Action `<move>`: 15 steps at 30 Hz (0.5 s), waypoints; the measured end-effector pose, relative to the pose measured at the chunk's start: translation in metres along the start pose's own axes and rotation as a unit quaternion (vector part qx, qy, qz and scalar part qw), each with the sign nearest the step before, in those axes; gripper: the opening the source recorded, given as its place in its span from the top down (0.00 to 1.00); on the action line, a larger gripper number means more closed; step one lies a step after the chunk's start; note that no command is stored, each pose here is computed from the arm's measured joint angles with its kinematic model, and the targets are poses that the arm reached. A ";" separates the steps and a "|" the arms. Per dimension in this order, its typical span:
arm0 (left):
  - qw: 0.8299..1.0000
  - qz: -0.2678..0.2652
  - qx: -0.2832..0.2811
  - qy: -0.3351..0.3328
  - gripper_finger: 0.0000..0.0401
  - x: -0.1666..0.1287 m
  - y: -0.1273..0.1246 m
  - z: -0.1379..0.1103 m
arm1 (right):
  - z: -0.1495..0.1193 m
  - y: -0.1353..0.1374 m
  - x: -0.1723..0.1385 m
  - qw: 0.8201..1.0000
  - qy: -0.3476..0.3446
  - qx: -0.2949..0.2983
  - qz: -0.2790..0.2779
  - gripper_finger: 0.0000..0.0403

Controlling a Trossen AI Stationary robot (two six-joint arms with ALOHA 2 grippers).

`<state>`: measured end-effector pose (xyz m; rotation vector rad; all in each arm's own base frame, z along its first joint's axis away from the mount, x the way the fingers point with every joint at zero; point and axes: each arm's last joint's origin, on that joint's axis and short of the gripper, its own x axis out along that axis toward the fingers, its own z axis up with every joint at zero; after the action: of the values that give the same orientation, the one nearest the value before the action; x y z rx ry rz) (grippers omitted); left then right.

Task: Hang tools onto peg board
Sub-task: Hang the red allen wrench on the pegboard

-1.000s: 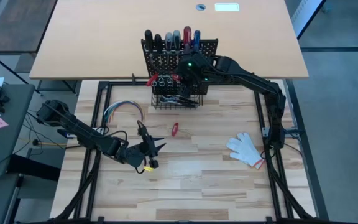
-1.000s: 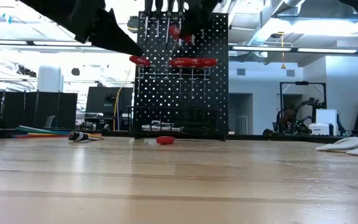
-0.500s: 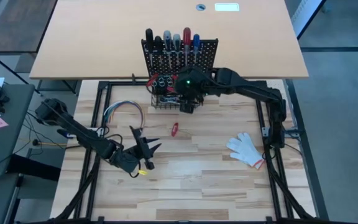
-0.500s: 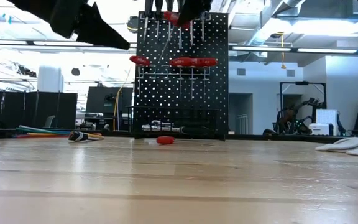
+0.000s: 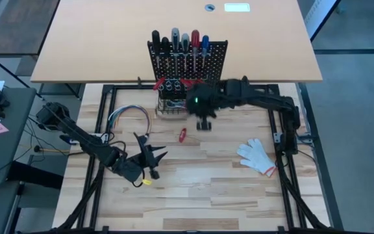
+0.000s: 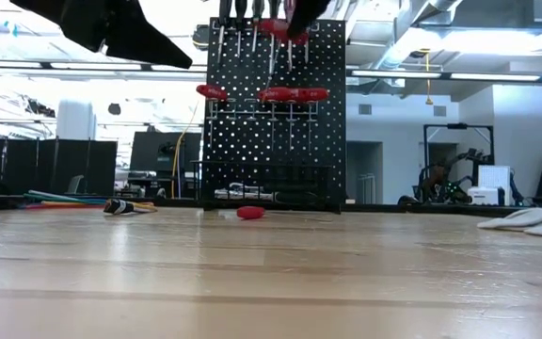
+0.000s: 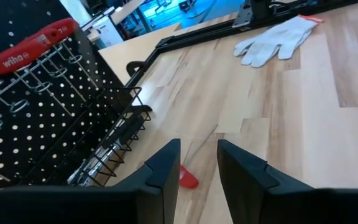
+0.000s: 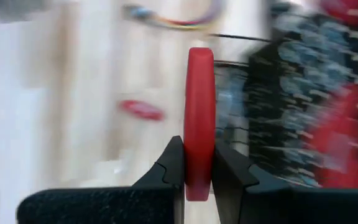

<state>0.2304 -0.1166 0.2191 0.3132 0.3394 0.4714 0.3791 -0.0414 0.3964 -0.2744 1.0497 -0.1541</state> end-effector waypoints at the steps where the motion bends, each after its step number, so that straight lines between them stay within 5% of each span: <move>1: 1.000 -0.002 -0.001 0.000 0.75 0.000 0.000 0.000 | 0.001 0.010 0.001 1.000 0.000 -0.013 0.021 0.88; 15: 0.993 -0.082 -0.031 -0.083 0.75 0.004 -0.017 -0.001 | 0.013 0.140 0.023 0.981 -0.080 -0.138 0.113 0.87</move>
<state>0.2401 -0.1282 0.2107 0.2596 0.1859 0.2904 0.4012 0.0886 0.3418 -0.4082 0.9335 0.2164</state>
